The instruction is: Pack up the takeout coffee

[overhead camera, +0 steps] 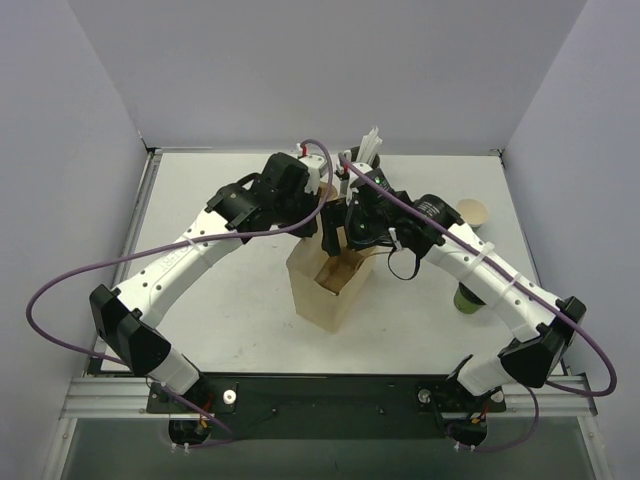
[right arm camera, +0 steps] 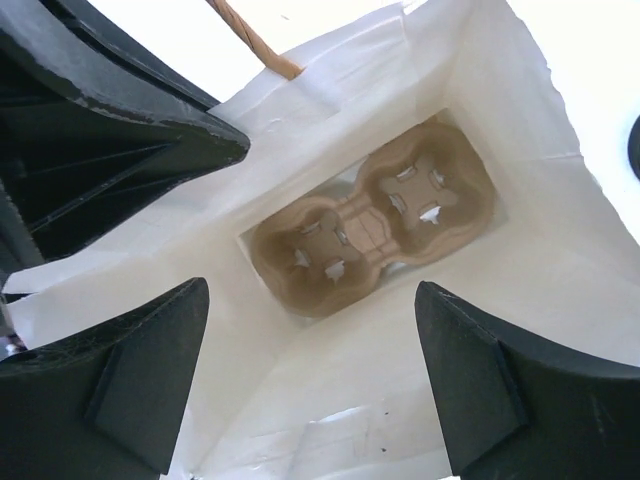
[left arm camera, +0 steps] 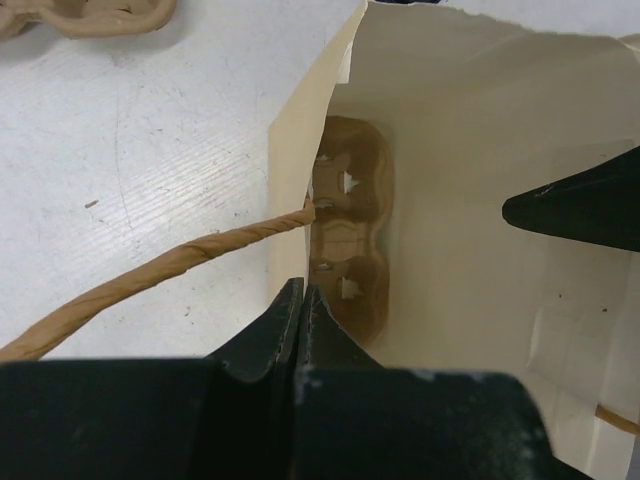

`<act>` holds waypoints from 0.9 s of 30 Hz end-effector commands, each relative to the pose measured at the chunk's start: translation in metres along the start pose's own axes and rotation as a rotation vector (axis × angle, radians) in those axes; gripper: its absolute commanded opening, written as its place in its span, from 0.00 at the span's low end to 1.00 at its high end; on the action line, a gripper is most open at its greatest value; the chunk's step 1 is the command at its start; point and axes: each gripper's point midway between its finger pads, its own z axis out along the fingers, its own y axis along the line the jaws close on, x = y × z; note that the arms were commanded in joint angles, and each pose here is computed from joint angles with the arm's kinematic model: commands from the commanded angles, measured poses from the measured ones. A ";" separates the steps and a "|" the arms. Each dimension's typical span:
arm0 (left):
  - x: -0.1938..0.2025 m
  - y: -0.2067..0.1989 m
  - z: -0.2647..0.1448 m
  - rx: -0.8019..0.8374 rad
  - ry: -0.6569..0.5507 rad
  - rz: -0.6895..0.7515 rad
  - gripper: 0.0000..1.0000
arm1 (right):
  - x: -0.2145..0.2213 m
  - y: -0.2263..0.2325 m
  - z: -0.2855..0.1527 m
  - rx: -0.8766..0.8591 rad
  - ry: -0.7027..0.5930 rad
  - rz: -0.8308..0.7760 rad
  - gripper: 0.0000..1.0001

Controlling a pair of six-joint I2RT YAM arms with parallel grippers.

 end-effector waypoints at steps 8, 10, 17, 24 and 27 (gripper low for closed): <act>-0.015 -0.010 -0.017 0.010 -0.025 -0.111 0.00 | -0.045 -0.010 -0.061 -0.002 -0.160 0.236 0.77; -0.018 -0.007 -0.018 -0.019 -0.041 -0.160 0.00 | -0.053 -0.014 -0.073 0.018 -0.193 0.265 0.77; -0.016 -0.004 -0.020 -0.071 -0.088 -0.353 0.00 | -0.072 -0.038 -0.126 0.129 -0.346 0.370 0.73; -0.017 0.000 -0.021 -0.113 -0.128 -0.424 0.00 | -0.037 -0.057 -0.142 0.282 -0.279 0.408 0.71; -0.016 -0.001 -0.020 -0.129 -0.117 -0.418 0.00 | -0.015 -0.049 -0.130 0.285 -0.211 0.410 0.70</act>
